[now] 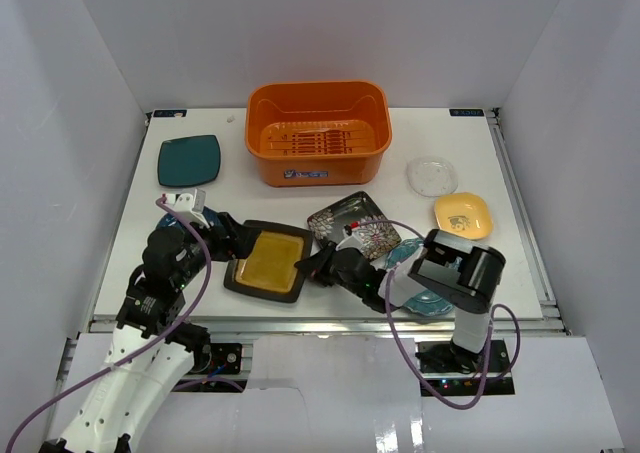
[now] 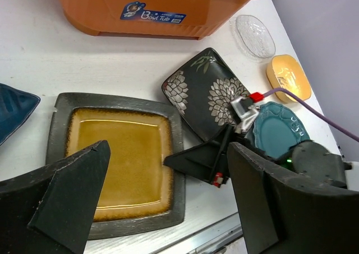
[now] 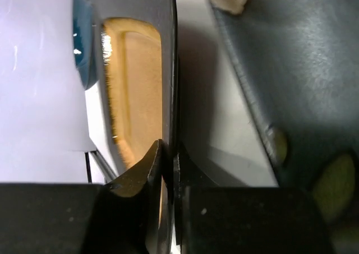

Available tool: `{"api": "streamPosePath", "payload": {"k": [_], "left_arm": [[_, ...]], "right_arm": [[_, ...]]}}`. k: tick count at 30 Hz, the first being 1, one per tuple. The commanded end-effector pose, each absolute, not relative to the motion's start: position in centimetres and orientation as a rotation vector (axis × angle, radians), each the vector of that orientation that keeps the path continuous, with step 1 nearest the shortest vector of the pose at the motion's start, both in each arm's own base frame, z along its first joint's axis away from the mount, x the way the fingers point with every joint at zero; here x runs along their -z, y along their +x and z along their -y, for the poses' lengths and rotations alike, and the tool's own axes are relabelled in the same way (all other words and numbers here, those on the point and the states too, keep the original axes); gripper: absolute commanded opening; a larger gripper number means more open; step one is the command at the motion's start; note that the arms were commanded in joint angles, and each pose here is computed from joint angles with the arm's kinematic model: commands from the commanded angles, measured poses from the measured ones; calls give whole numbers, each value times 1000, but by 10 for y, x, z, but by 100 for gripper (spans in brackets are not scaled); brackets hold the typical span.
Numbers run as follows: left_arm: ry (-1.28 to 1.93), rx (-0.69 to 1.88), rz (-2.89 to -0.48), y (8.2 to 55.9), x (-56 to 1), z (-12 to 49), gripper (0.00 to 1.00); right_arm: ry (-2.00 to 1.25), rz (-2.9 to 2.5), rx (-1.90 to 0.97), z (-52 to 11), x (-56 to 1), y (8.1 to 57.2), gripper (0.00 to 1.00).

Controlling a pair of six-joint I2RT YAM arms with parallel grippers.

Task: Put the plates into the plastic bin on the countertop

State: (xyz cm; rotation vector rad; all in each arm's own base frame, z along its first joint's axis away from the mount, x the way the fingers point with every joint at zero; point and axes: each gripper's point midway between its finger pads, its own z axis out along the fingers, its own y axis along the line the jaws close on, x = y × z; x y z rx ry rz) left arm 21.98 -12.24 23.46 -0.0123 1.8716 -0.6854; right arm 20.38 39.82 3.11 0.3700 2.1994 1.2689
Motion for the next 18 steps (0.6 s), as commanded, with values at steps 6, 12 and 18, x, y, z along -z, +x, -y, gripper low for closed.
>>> {"api": "streamPosePath", "payload": {"k": [6,12,18], "left_arm": [[-74,618,-1870,226,-235,111,96],[-170,635,-1889,228,-241,109,96],[-229,756,-1982,222,-216,126,91]], "right_arm": [[166,-1885,-1309,-370,-157,207,8],[7,-1638,-1182,-327,-290,259,8],[-119,-1494,-1100,-298,-417,332,8]]}}
